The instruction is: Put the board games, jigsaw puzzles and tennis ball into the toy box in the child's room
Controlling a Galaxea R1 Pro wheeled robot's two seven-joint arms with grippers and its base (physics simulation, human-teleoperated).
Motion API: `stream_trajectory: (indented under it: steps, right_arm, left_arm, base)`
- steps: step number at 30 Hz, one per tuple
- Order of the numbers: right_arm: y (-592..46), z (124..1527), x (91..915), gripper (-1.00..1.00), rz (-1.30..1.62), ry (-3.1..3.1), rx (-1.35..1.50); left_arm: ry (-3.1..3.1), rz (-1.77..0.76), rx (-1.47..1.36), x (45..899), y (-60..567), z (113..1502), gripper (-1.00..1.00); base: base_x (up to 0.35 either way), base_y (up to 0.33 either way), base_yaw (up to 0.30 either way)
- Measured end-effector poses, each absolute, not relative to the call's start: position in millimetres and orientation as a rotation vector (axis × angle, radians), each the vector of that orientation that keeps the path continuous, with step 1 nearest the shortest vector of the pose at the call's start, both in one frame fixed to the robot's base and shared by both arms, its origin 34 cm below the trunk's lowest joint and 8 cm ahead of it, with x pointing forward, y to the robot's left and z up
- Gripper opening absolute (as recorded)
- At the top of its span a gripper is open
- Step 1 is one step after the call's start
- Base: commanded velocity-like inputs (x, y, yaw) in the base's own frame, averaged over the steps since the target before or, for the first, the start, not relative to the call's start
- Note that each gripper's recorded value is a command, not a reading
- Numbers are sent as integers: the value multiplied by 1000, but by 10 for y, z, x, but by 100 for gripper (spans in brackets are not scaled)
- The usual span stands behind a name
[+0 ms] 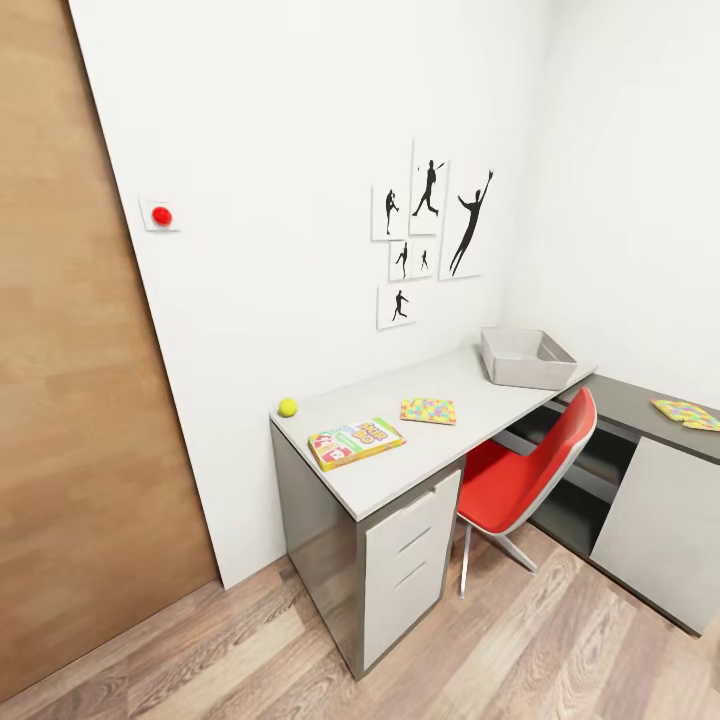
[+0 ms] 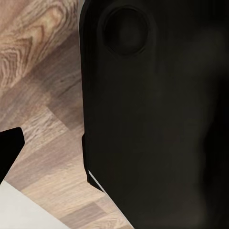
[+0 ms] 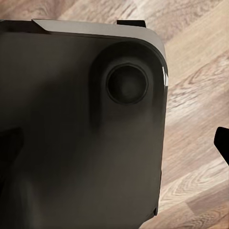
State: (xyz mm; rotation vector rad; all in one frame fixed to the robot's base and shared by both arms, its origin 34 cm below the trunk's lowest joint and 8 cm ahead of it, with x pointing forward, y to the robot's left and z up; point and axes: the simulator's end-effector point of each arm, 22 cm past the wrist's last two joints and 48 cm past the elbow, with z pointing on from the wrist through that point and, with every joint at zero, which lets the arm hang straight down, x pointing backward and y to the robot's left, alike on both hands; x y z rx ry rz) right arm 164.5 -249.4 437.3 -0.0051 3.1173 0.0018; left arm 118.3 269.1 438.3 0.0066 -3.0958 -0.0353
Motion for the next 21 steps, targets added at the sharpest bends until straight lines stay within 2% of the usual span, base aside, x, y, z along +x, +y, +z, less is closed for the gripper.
stream_trajectory:
  steps: [21]
  right_arm:
    - [-2494, 4373, 1645, 100, 2, 3117, -5]
  left_arm:
    - [-3096, -35, 7, 1183, 2691, 4383, 100]
  base:
    - [0, 0, 0]
